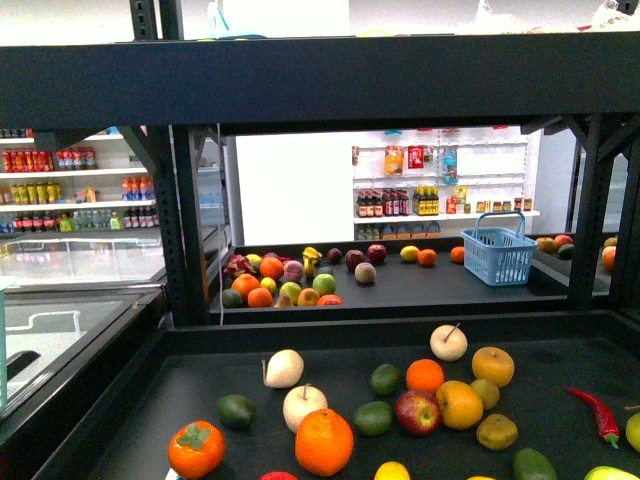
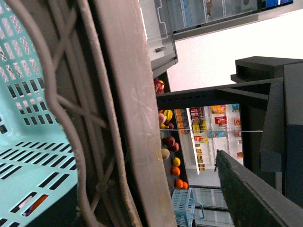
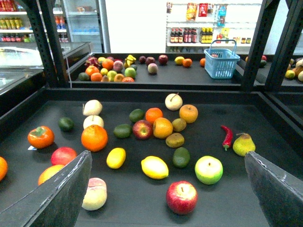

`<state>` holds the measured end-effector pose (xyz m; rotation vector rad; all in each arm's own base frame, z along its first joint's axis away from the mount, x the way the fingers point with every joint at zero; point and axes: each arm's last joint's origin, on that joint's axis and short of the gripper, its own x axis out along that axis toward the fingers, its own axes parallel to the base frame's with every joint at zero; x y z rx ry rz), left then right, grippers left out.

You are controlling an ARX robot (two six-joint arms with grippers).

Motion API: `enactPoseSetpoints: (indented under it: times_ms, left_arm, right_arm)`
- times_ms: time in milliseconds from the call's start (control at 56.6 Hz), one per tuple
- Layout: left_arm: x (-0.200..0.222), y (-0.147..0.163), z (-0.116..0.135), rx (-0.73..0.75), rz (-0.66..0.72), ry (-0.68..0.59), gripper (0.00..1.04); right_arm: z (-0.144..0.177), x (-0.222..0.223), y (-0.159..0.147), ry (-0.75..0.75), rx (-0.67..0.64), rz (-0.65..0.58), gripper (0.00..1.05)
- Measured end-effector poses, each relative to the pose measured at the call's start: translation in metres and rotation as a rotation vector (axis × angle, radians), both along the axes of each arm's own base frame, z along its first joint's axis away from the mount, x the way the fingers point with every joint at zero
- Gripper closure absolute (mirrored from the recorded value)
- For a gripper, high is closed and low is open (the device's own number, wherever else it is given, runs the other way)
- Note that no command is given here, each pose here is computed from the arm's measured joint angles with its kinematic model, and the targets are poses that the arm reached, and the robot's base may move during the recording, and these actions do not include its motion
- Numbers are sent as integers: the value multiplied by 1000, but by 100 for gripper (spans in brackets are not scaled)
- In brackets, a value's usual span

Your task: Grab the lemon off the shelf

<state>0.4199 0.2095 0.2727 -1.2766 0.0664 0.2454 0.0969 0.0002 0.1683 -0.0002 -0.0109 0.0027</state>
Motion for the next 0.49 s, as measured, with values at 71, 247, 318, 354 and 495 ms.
enactPoseSetpoints:
  times_ms: [71,247,318,354,495]
  left_arm:
    - [-1,1,-1,1,2,4,56]
    - [-5,0,-6,-34,3,13,82]
    - [-9,-8,-5,-27,-28,19,87]
    - [-10,-12,-4,0,-51,23,88]
    - [-24,-38,6,118,-147,34,90]
  right_arm:
    - [0,0,0,0,0,0,7]
    - [0,0,0,0,0,0,7]
    - [0,0,0,0,0,0,7]
    - [0,0,0,0,0,0,7]
    - [0,0,0,0,0,0,7]
